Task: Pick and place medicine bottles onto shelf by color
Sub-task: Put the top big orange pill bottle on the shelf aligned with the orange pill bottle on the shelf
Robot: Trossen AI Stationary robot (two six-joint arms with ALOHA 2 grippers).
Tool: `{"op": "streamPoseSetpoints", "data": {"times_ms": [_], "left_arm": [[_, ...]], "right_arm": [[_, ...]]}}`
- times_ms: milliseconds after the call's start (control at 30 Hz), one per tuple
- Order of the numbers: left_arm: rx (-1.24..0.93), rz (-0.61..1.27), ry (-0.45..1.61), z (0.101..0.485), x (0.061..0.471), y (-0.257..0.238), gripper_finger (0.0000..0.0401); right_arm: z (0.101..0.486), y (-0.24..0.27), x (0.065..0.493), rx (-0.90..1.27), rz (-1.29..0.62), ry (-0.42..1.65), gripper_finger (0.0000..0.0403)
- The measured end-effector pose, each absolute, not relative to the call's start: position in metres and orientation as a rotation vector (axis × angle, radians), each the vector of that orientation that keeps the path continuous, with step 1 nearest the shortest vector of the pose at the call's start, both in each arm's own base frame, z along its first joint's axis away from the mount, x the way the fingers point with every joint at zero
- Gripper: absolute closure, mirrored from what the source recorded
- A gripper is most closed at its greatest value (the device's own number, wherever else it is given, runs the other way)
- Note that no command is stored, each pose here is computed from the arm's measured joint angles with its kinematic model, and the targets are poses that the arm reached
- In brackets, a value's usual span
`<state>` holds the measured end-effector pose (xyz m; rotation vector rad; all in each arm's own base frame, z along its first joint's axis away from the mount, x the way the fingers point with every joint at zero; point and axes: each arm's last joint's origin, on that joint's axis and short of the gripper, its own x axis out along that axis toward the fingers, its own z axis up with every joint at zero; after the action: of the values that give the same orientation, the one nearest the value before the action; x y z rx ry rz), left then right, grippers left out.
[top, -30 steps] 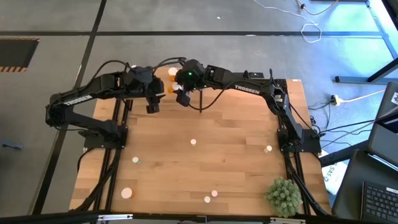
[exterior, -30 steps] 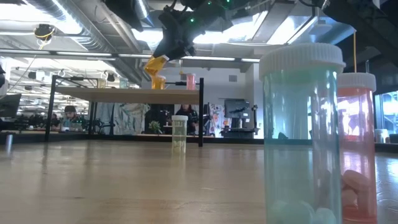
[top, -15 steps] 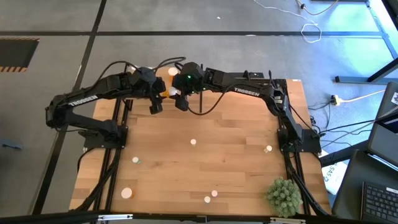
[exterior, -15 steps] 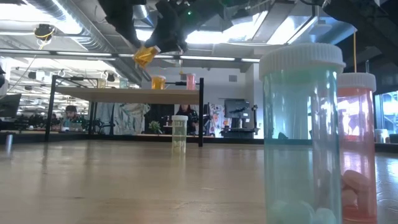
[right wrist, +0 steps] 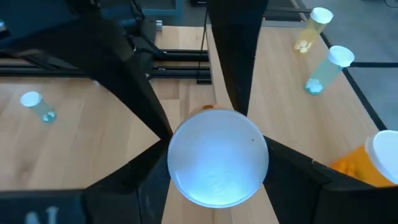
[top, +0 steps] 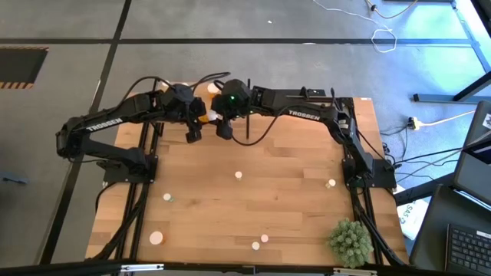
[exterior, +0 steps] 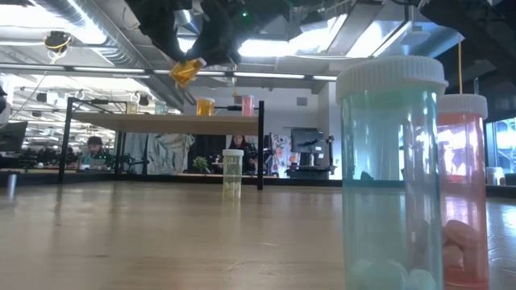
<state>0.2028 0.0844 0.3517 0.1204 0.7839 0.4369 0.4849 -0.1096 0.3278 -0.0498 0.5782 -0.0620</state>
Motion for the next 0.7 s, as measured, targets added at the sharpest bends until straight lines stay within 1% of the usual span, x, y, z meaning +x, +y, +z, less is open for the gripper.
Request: {"op": "streamPoseSetpoints", "data": {"times_ms": [167,433,700], "left_arm": [[0.078,0.406,0.776,0.3512,0.2015,0.0872,0.0205],[0.099,0.407,0.781,0.3512,0.2013,0.0876,0.0205],[0.089,0.391,0.835,0.3446,0.2042,0.0883,0.0205]], "right_arm": [[0.3278,-0.1049,0.4860,-0.061,-0.051,0.578,0.0180],[0.3285,-0.1050,0.4862,-0.061,-0.051,0.571,0.0180],[0.3288,-0.1038,0.4868,-0.060,-0.043,0.564,0.0180]]}}
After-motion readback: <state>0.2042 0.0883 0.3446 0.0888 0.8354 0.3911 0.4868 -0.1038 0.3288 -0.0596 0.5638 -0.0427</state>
